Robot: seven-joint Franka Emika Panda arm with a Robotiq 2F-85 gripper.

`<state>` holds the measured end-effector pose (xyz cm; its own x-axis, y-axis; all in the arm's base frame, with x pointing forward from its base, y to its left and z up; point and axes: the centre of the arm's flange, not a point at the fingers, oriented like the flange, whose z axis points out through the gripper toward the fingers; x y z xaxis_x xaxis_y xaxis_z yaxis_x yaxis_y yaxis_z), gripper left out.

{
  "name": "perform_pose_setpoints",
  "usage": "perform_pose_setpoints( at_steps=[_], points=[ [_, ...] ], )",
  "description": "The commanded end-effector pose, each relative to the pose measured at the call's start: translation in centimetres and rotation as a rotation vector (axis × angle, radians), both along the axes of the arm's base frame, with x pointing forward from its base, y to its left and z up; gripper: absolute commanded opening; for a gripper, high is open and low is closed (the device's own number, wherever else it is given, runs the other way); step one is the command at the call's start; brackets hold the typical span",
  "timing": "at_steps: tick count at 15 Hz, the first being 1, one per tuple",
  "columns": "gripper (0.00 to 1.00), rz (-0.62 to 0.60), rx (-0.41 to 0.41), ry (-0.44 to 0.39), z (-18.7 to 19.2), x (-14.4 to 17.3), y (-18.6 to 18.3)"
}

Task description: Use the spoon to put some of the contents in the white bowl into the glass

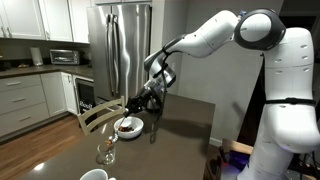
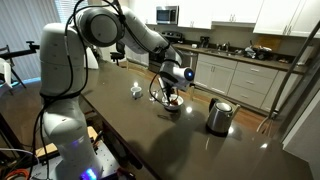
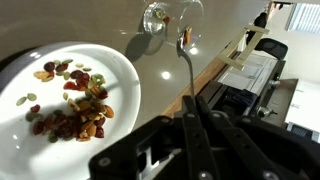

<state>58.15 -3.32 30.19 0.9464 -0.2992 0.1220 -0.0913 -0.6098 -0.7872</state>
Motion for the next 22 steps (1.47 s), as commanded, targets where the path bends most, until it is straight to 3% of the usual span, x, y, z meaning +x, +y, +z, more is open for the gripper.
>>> perform_pose_setpoints(
  at_steps=[1,22],
  points=[
    [0.05,-0.013,-0.033,-0.018,0.2,1.4,-0.3],
    [0.05,0.09,-0.2,-0.095,5.0,1.5,1.8]
  ],
)
